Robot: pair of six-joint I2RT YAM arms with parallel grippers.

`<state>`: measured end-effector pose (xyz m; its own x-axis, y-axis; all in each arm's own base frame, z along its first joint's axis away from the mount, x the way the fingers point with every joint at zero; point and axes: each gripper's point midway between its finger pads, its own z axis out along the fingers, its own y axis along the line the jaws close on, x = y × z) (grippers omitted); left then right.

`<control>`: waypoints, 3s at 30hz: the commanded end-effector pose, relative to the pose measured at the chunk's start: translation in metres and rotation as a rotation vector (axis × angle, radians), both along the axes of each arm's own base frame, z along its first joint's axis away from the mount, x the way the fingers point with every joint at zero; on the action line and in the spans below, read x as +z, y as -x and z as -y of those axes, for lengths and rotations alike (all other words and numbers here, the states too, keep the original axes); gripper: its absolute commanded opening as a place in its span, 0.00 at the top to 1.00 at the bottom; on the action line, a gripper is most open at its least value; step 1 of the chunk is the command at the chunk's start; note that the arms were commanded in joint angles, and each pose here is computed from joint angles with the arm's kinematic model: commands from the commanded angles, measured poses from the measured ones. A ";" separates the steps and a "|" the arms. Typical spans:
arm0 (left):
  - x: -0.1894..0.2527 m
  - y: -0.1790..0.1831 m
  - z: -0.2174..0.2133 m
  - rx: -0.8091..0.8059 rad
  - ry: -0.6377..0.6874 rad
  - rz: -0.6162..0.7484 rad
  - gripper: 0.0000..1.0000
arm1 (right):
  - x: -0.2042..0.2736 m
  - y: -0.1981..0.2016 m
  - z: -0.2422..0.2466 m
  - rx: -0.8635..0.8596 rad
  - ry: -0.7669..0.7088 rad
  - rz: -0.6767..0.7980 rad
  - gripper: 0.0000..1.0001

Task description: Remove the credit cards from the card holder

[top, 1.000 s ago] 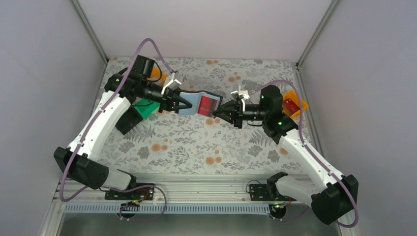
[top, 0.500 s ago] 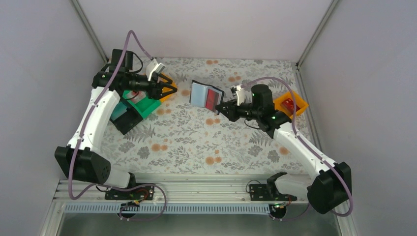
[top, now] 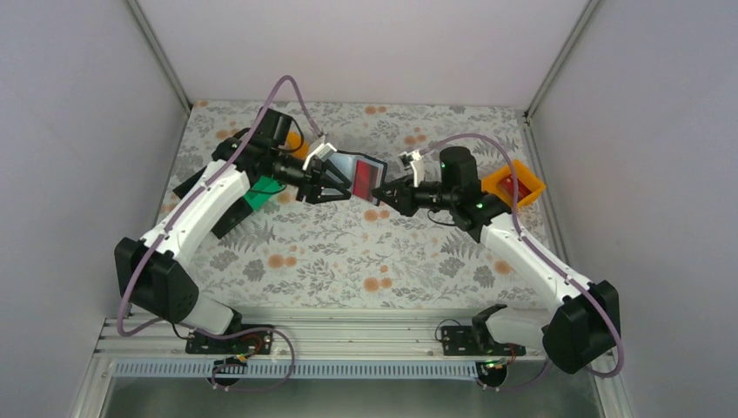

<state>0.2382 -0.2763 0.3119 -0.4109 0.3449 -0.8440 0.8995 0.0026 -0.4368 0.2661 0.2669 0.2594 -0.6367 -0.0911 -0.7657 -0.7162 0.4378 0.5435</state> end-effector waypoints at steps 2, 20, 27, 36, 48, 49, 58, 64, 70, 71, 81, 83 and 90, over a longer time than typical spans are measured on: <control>-0.005 -0.009 0.003 0.020 0.016 -0.005 0.54 | 0.038 0.034 -0.018 0.176 -0.089 0.139 0.96; -0.008 -0.019 -0.009 0.116 -0.044 0.061 0.51 | 0.064 0.061 -0.018 0.282 -0.125 0.270 0.96; 0.008 0.008 0.006 -0.010 0.025 0.056 0.51 | 0.058 0.062 -0.022 0.319 -0.130 0.256 0.96; 0.036 0.041 0.018 -0.202 0.155 0.017 0.52 | 0.061 0.064 -0.021 0.333 -0.121 0.319 0.96; 0.030 0.068 0.020 -0.257 0.138 0.058 0.63 | 0.071 0.043 -0.015 0.224 -0.124 0.337 0.96; 0.024 0.064 0.021 -0.234 0.107 0.067 0.67 | 0.074 0.042 -0.014 0.217 -0.125 0.343 0.96; 0.010 0.056 0.038 -0.204 0.039 0.090 0.94 | 0.080 0.038 -0.016 0.214 -0.129 0.350 0.96; 0.006 0.052 0.041 -0.196 0.034 0.039 0.98 | 0.077 0.036 -0.016 0.206 -0.124 0.349 0.96; -0.009 0.026 0.012 -0.059 0.034 -0.003 0.98 | 0.044 0.027 -0.008 0.144 -0.082 0.276 0.96; -0.016 0.020 0.006 -0.031 0.030 -0.017 0.98 | 0.036 0.024 -0.008 0.130 -0.076 0.256 0.96; -0.117 -0.031 -0.014 0.105 -0.073 -0.235 0.97 | -0.047 -0.016 -0.008 0.019 0.048 0.046 0.96; -0.132 -0.035 -0.017 0.107 -0.096 -0.224 0.98 | -0.068 -0.020 -0.010 0.031 0.074 0.002 0.96; -0.151 -0.041 -0.016 0.094 -0.109 -0.186 0.98 | -0.091 -0.026 -0.014 0.062 0.134 -0.057 0.96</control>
<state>0.2691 -0.2555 0.1510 -0.6783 0.3870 -0.6246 0.7219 0.1925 -0.6647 0.2836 0.2786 0.1569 -0.7099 -0.2177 -0.6698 -0.6757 0.4788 0.5605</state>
